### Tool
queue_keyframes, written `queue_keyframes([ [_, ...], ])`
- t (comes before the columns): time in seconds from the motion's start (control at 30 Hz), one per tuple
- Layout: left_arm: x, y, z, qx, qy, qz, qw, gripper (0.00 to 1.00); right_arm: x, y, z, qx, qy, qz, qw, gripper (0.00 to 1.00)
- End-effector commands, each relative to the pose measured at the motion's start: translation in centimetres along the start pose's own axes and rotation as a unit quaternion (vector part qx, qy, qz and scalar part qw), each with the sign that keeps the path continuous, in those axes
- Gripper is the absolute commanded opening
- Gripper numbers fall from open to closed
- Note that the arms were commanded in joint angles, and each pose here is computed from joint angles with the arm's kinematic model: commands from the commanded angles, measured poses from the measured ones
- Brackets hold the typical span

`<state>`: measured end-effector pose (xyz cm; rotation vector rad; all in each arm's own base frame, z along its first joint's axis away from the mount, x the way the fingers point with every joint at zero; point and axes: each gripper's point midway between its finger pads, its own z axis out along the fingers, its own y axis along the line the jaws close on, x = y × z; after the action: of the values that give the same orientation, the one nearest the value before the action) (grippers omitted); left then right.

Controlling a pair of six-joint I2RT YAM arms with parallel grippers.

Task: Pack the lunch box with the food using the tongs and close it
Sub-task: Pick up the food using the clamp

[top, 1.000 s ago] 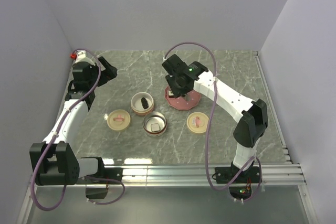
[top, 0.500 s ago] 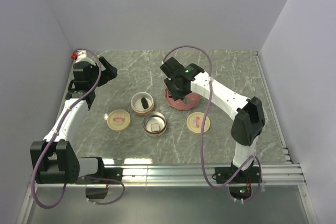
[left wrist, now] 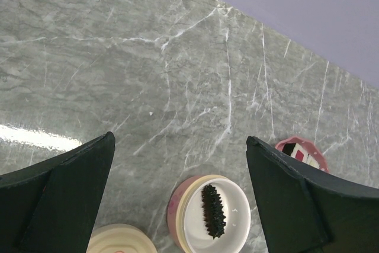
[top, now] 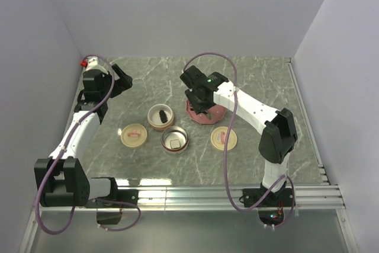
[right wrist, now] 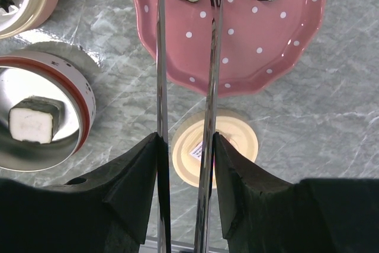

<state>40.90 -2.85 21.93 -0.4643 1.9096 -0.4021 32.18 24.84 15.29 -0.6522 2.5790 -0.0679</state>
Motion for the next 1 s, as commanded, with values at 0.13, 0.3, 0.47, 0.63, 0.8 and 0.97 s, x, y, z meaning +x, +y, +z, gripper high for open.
queue_keyframes([
  [0.13, -2.3, -1.6, 0.1, 0.021, -0.028, 0.003, 0.999, 0.99, 0.0, 0.5, 0.1, 0.008, 0.013, -0.012, 1.000, 0.49],
  [0.3, -2.1, -1.5, 0.2, 0.021, -0.027, 0.002, 0.999, 0.99, 0.7, 1.2, 0.5, 0.004, 0.028, -0.010, 1.000, 0.49],
  [0.47, -2.1, -1.5, 0.2, 0.020, -0.028, 0.001, 0.999, 0.99, 0.6, 1.6, 0.2, 0.003, 0.031, -0.011, 0.999, 0.48],
  [0.63, -2.0, -1.5, 0.3, 0.021, -0.026, -0.001, 0.999, 1.00, 0.8, 1.5, 0.0, 0.007, 0.033, -0.015, 0.999, 0.48],
  [0.8, -2.1, -1.4, 0.3, 0.018, -0.027, 0.001, 0.999, 1.00, 1.2, 1.4, -0.4, 0.005, 0.044, -0.018, 0.999, 0.48],
  [0.97, -1.7, -1.4, 0.3, 0.020, -0.023, -0.002, 1.000, 0.99, 1.8, 1.3, -0.3, 0.006, 0.057, -0.020, 0.998, 0.48],
])
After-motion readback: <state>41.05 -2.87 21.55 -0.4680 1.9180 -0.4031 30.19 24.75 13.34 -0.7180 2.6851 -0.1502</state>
